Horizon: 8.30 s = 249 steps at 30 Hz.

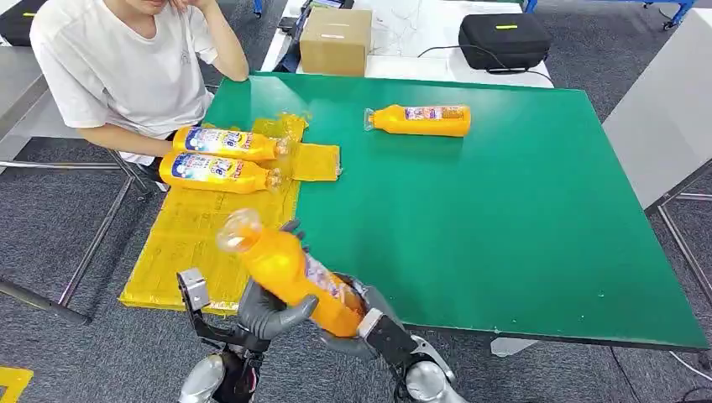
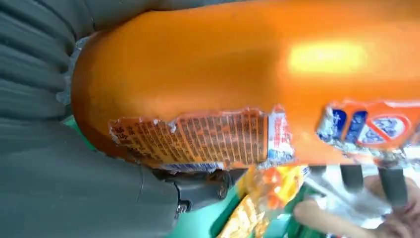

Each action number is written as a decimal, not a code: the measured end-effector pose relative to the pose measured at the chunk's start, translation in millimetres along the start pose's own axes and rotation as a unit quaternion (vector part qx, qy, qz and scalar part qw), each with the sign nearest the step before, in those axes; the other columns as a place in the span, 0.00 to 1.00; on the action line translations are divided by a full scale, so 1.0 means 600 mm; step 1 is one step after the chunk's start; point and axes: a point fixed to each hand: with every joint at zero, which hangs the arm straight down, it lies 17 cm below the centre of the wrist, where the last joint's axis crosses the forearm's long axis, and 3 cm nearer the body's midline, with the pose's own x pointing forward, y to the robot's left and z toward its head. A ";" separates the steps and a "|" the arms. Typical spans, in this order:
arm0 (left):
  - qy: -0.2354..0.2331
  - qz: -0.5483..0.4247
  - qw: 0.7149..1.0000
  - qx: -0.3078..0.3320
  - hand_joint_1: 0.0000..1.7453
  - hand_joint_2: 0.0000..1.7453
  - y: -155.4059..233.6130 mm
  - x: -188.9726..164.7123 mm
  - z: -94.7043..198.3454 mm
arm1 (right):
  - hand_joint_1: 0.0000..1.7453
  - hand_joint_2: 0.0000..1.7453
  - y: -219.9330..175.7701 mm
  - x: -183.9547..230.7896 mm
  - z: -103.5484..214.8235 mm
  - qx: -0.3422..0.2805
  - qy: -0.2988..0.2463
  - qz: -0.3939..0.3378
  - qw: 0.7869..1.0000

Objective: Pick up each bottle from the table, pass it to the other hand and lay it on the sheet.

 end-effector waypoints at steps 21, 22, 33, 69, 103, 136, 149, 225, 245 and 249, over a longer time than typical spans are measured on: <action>-0.008 0.082 0.996 -0.045 1.00 1.00 -0.029 0.030 0.005 | 0.78 1.00 0.017 0.026 -0.015 0.030 -0.033 0.021 0.999; -0.008 0.083 0.995 -0.045 1.00 1.00 -0.029 0.030 0.005 | 0.00 1.00 0.018 0.027 -0.015 0.030 -0.034 0.021 0.999; 0.001 0.089 0.993 -0.079 1.00 1.00 -0.042 0.028 0.010 | 0.00 0.00 0.007 0.043 -0.020 0.007 -0.042 -0.004 0.999; -0.044 -0.586 0.802 0.102 1.00 1.00 0.163 0.076 -0.058 | 0.00 0.00 -0.108 0.116 0.012 -0.147 -0.089 0.065 0.983; 0.296 -0.743 0.597 0.062 1.00 1.00 0.479 -0.002 -0.099 | 0.00 0.00 -0.099 0.122 -0.007 -0.142 -0.104 0.012 0.984; -0.047 -0.471 0.864 0.172 0.00 1.00 0.315 0.150 -0.178 | 0.00 0.00 -0.102 0.092 -0.005 -0.160 -0.086 0.015 0.983; -0.261 -0.239 0.920 0.169 0.00 1.00 0.164 0.355 -0.143 | 0.00 1.00 -0.123 0.022 0.012 -0.120 -0.015 0.279 0.953; -0.180 -0.165 0.968 0.055 0.00 1.00 0.013 0.252 -0.174 | 1.00 1.00 -0.358 -0.258 0.069 0.088 0.356 0.407 0.837; -0.138 -0.184 0.973 0.028 0.00 1.00 0.014 0.207 -0.182 | 1.00 1.00 -0.341 -0.269 0.071 0.073 0.352 0.328 0.874; -0.138 -0.185 0.973 0.027 0.00 1.00 0.014 0.206 -0.182 | 1.00 1.00 -0.339 -0.269 0.071 0.068 0.350 0.320 0.878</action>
